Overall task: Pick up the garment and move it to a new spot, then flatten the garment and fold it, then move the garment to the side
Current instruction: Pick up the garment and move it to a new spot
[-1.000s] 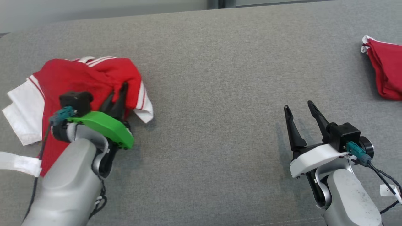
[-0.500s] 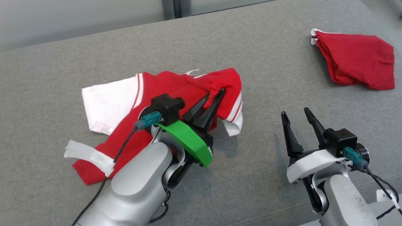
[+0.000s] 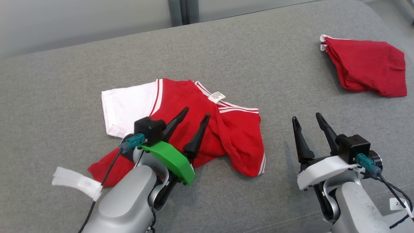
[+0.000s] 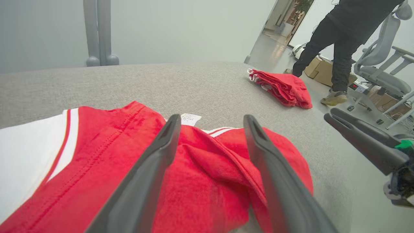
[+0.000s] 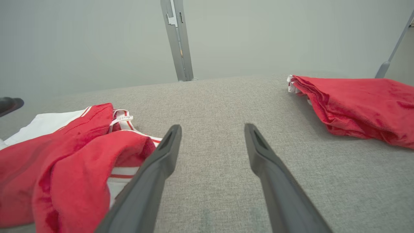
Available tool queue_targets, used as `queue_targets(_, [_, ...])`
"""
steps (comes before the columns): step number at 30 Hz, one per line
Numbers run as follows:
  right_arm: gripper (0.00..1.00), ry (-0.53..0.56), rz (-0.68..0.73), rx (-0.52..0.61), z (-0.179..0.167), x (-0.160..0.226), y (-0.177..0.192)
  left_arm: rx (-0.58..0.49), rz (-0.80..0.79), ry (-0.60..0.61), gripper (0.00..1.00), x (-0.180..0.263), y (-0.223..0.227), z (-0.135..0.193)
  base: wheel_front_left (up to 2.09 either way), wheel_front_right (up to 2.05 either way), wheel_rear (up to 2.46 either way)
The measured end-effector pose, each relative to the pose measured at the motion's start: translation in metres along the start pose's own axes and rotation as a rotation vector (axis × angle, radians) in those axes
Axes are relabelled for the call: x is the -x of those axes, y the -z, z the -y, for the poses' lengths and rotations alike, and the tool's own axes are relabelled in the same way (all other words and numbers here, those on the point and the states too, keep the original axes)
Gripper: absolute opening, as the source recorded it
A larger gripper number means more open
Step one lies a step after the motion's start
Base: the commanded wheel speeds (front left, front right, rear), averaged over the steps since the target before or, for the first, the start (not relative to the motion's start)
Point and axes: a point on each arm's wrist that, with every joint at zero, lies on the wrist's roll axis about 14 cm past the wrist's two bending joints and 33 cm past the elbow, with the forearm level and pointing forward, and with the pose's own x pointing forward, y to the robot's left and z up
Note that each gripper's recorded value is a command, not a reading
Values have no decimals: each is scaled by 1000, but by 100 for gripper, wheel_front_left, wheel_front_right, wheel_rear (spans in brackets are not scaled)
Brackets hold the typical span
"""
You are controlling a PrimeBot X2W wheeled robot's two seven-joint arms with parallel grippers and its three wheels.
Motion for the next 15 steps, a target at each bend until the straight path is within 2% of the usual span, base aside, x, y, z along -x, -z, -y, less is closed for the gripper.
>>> queue_targets(9, [100,-99,9,-10,-34,-10,-2,-46,47,-278,100,66,-4,-70,0,0,0])
queue_targets(15, [100,-157,18,-14,-55,-12,-5,-40,88,-443,100,111,-5,-96,0,0,0])
